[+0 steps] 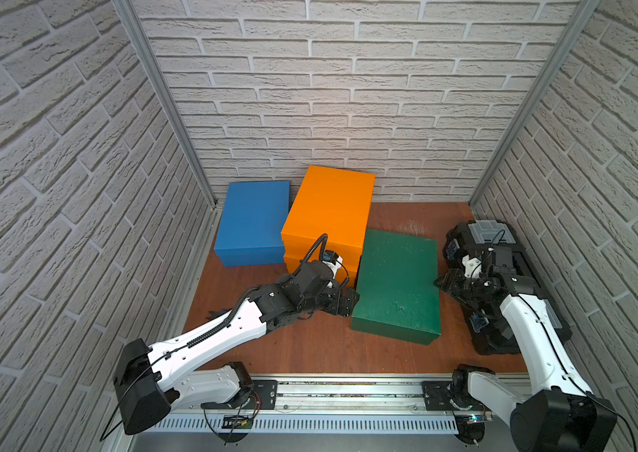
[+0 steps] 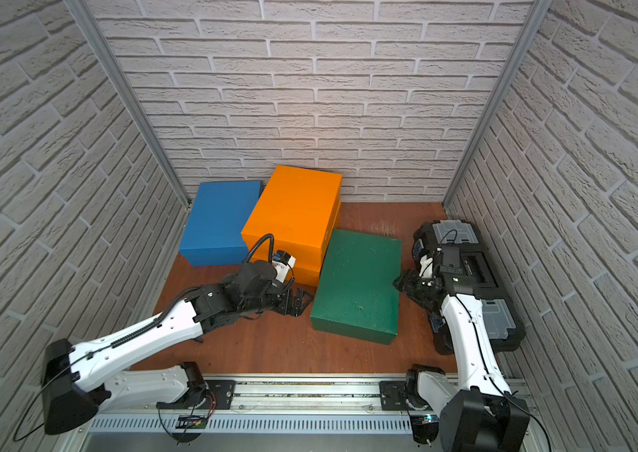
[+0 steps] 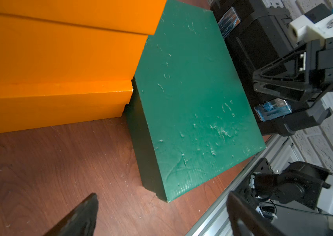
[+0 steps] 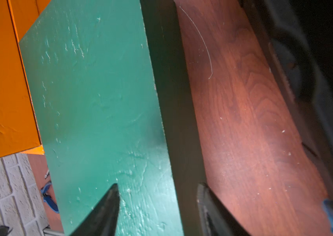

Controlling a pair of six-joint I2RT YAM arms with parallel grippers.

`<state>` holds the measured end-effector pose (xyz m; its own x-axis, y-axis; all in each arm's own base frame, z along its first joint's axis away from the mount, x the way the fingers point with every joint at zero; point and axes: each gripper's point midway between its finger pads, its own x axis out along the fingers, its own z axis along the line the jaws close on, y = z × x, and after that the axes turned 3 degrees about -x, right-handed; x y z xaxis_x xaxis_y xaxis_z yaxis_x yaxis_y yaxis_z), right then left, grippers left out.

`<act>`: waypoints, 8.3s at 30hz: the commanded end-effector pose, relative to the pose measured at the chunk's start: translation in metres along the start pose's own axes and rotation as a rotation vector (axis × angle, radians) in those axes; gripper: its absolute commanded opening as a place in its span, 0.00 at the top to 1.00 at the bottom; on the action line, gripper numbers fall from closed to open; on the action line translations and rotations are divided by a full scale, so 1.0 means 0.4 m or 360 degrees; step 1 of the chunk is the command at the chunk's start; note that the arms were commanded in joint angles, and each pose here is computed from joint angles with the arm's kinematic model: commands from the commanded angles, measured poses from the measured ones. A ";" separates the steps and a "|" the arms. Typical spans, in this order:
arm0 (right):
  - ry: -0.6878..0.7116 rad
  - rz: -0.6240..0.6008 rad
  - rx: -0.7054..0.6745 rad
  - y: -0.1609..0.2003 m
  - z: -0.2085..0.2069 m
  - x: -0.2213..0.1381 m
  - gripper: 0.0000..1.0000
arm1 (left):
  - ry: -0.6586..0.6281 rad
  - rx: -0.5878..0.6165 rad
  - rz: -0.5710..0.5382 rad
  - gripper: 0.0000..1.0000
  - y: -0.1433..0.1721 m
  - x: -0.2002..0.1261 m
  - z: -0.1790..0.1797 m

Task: Stack the shoeboxes
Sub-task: Move the shoebox to the center of the board, then pick up the shoebox from the center of the board, then place the shoebox at the shoebox, then move the shoeboxes to the center of the board.

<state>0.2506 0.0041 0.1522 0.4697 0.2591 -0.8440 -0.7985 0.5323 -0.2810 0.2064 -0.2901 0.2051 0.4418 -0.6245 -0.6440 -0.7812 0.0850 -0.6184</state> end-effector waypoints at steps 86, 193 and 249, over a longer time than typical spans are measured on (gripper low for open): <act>-0.0510 -0.0030 0.0074 0.134 0.114 0.046 0.62 | 0.0581 -0.0217 0.0149 0.21 -0.069 0.282 -0.304; -0.1007 -0.0157 -0.0629 -0.153 0.968 -0.003 0.20 | 0.0164 -0.0248 -0.0994 0.02 -0.798 -0.277 0.204; -0.0672 0.0003 -0.0453 -0.104 0.555 0.208 0.97 | -0.0378 -0.1223 -0.0604 1.00 -0.270 -0.099 0.695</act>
<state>0.3951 0.1703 0.1882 0.5159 0.5273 -0.6751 -0.8566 0.3067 -0.4151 0.3837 -0.0532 0.1775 0.7292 -0.2825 -0.6233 -0.6122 -0.6764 -0.4096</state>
